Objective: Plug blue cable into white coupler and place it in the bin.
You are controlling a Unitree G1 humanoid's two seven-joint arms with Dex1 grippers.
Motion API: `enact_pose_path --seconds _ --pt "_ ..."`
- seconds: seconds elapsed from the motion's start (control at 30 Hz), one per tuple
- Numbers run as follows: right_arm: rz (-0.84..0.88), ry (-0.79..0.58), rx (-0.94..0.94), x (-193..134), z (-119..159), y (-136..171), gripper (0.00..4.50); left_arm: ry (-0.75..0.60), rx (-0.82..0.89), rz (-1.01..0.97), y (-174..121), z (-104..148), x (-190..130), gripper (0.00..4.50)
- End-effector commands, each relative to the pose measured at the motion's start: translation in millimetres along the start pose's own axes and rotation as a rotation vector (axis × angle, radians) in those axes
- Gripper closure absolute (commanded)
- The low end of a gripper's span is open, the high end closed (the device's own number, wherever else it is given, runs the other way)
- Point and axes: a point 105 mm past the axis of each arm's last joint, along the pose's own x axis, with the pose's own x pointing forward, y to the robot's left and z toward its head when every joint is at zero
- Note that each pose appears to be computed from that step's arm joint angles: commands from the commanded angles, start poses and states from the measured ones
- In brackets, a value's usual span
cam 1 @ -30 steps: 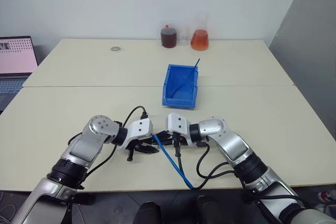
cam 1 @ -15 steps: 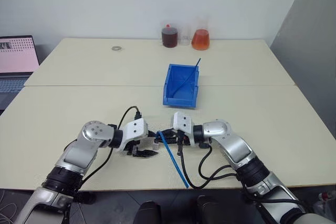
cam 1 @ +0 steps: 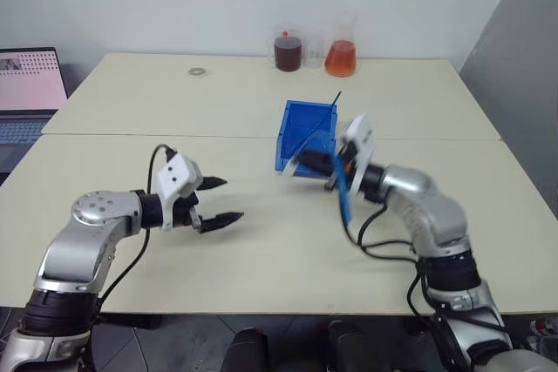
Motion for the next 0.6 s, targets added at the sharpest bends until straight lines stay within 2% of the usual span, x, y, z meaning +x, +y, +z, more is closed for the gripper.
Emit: enact_pose_path --seconds 0.03,0.1,0.23,0.3,0.37,0.6 --pt "-0.130 -0.045 0.106 6 22 -34 4.43 -0.055 0.025 0.045 11 24 7 0.00" --pt "-0.180 -0.032 0.173 16 21 -52 4.43 -0.074 0.037 0.043 14 32 15 0.00" --pt "-0.220 0.115 0.237 39 0 -73 4.43 -0.067 0.079 0.027 17 38 27 0.00" --pt "-0.244 0.196 0.267 44 -12 -81 3.72 -0.065 0.095 0.022 19 40 30 0.00" --pt "-0.276 0.239 0.265 45 -14 -90 3.34 -0.068 0.111 0.014 19 43 34 0.00" --pt "-0.353 0.253 0.205 41 8 -113 1.50 -0.059 0.149 -0.003 18 45 38 0.00"
